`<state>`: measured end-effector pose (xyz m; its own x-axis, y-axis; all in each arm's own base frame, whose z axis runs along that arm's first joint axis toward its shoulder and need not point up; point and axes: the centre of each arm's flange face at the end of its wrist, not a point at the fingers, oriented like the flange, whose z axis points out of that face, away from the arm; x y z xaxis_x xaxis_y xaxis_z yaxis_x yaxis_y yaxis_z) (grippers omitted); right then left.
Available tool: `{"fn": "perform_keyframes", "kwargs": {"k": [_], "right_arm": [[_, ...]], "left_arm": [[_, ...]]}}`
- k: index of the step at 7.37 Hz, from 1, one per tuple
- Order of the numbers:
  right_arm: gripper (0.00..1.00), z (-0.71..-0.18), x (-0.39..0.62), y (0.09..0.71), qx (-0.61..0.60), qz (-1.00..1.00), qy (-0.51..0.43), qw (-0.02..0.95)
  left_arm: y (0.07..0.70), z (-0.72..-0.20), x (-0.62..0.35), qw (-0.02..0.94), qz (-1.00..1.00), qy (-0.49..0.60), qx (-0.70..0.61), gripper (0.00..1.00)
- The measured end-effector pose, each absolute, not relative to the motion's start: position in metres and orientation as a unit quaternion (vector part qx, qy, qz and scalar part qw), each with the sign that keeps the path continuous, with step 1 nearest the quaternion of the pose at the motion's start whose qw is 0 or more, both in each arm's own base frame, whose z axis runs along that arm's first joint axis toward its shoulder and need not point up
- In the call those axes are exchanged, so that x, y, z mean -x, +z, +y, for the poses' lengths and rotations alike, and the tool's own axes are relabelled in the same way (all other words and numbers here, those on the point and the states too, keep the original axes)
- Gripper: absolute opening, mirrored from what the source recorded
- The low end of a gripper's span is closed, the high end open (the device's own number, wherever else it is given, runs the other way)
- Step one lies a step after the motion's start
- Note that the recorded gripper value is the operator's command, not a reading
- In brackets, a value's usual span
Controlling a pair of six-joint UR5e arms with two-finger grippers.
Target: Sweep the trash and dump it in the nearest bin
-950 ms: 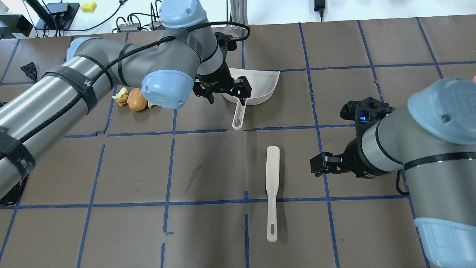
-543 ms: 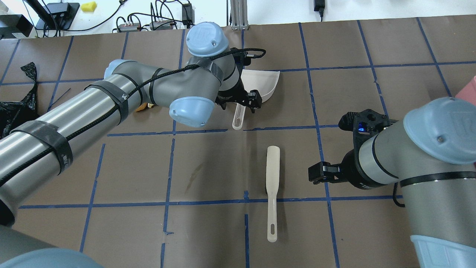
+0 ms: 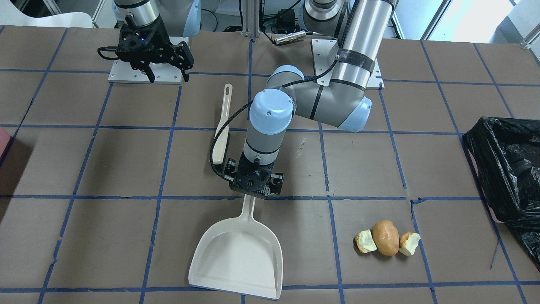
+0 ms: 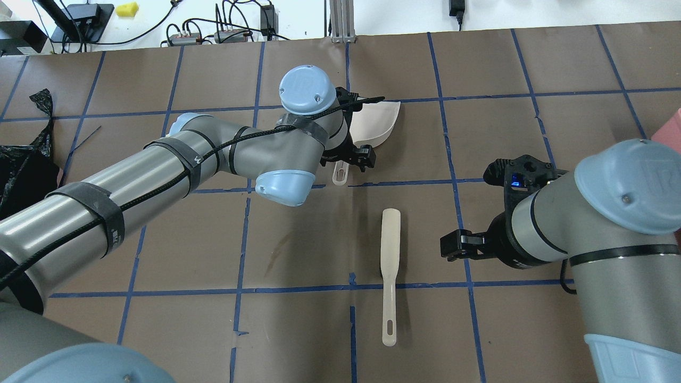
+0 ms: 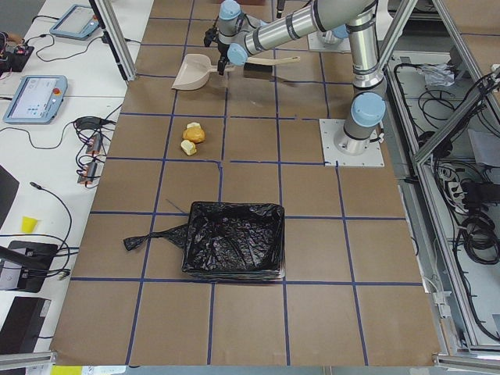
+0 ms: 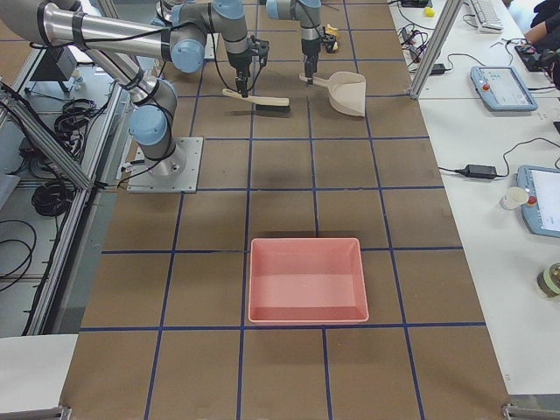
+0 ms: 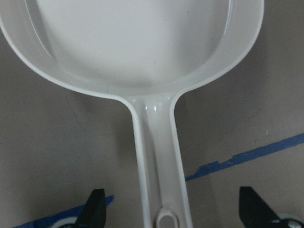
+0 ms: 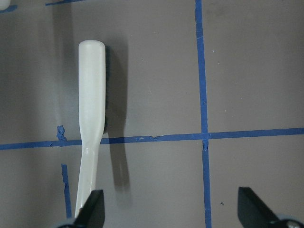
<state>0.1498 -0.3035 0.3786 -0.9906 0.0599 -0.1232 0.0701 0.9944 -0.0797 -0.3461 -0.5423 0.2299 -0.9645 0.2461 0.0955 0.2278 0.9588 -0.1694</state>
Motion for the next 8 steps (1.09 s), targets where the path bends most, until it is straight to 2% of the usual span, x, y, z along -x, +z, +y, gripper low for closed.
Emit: {"fn": "perform_keyframes", "kwargs": {"k": [2, 3, 5, 8], "right_arm": [[1.0, -0.304, -0.15, 0.378, -0.032, 0.997, -0.043, 0.06], [1.0, -0.305, -0.15, 0.378, -0.032, 0.997, -0.043, 0.06], [1.0, -0.307, -0.15, 0.377, -0.032, 0.997, -0.044, 0.06], [1.0, -0.307, -0.15, 0.377, -0.032, 0.997, -0.045, 0.059]], "left_arm": [[0.228, -0.542, 0.347, 0.058, -0.989, 0.078, 0.108, 0.35], [0.227, -0.542, 0.347, 0.058, -0.99, 0.078, 0.106, 0.22], [0.231, -0.544, 0.348, 0.058, -0.989, 0.082, 0.109, 0.1], [0.261, -0.552, 0.344, 0.062, -0.986, 0.107, 0.107, 0.08]]}}
